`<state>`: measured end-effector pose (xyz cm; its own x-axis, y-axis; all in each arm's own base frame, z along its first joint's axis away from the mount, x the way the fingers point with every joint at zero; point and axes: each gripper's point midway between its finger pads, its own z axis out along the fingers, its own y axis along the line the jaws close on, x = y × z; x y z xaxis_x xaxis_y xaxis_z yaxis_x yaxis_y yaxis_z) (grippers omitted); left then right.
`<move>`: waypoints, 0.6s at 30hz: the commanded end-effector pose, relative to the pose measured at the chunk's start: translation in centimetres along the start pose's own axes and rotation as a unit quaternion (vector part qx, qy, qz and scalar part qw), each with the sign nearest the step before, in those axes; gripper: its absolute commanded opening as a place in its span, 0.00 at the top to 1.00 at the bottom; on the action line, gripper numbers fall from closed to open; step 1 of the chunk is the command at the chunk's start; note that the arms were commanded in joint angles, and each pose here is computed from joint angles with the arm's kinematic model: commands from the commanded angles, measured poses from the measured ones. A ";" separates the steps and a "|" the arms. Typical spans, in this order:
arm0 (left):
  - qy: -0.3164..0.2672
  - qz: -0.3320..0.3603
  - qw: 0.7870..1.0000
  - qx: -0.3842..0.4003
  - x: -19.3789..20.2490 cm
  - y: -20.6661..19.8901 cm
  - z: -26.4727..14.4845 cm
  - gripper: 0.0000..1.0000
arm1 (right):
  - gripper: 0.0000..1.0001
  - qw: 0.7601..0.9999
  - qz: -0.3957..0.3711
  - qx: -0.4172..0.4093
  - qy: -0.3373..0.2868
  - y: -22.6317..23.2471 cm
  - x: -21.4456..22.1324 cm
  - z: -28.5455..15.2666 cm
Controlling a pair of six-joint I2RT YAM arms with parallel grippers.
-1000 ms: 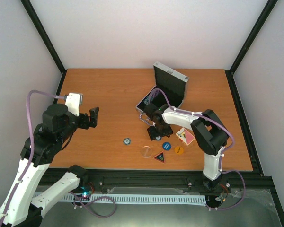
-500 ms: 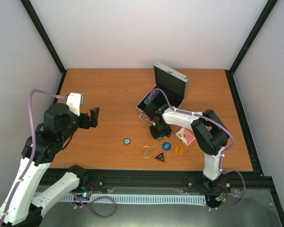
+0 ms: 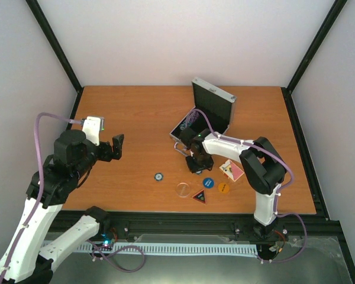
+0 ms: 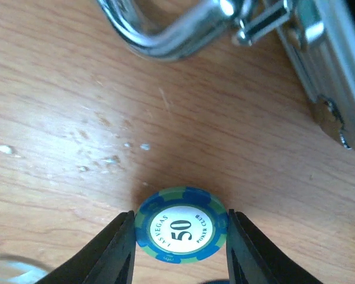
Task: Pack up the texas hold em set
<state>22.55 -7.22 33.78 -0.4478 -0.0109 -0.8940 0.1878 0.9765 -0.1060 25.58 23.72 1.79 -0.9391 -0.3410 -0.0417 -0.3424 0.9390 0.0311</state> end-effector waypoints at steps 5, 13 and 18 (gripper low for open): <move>-0.011 -0.005 1.000 0.001 -0.5 0.1 -0.4 0.00 | 0.74 0.999 -0.012 -0.017 -0.036 2.4 -2.3 -3.5; -0.013 -0.003 1.000 -0.001 -0.6 0.1 -0.6 0.00 | 0.72 0.999 -0.020 -0.011 -0.039 2.8 -2.9 -3.5; -0.012 0.000 1.000 -0.004 -0.5 0.3 -0.6 0.00 | 0.39 0.997 -0.012 0.040 -0.066 0.8 -3.3 -4.4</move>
<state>22.51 -7.20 33.82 -0.4459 -0.0118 -0.8950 0.1877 0.9765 -0.1064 27.49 26.74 5.56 -0.9182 -0.3720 -0.1358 -0.3799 0.9243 0.0369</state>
